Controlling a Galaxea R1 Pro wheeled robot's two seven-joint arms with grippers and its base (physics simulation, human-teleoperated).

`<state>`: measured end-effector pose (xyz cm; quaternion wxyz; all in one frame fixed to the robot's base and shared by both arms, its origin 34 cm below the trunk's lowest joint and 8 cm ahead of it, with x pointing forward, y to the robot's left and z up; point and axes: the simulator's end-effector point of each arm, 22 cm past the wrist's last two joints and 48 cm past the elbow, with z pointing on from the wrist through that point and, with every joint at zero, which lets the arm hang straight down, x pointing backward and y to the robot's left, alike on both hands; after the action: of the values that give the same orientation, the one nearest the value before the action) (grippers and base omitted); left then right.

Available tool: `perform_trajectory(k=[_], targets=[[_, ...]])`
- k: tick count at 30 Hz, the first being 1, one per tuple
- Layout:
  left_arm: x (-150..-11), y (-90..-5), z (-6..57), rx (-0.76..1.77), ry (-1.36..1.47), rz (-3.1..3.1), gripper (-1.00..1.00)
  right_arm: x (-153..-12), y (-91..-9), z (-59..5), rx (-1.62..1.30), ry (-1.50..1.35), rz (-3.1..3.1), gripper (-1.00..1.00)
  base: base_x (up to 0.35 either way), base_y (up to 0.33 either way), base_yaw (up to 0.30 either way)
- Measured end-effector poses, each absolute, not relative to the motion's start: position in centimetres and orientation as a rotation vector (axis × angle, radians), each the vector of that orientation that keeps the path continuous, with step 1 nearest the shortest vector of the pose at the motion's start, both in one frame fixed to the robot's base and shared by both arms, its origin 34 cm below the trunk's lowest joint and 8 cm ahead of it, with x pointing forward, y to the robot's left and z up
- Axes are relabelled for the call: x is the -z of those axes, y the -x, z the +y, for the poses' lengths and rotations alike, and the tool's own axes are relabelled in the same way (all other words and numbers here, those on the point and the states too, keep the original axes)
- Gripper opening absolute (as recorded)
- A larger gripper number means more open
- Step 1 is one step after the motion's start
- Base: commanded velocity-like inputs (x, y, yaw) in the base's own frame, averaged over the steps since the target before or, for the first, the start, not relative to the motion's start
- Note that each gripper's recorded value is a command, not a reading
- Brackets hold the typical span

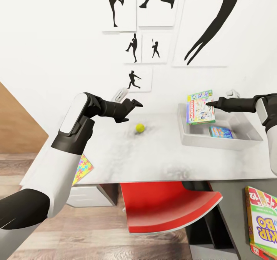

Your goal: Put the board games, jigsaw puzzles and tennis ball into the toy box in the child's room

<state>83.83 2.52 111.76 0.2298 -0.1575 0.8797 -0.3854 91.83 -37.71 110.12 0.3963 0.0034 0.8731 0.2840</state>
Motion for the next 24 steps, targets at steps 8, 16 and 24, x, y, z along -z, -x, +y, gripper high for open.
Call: perform_trajectory(k=[8,16,24], targets=[[-111.0,-83.9,2.5,1.063,0.437,2.426,1.0,-109.5,-92.1,-37.9,-0.719,-0.012,2.215,-1.0,0.0,0.0,0.0],[-110.1,-84.0,2.5,1.065,0.444,2.436,1.0,-109.1,-92.4,-38.1,-0.716,-0.015,2.218,-1.0,0.001,0.0,0.0],[-109.1,-84.1,2.5,1.064,0.452,2.447,1.0,-108.3,-92.6,-38.2,-0.72,-0.018,2.226,-1.0,0.026,0.0,0.0]])
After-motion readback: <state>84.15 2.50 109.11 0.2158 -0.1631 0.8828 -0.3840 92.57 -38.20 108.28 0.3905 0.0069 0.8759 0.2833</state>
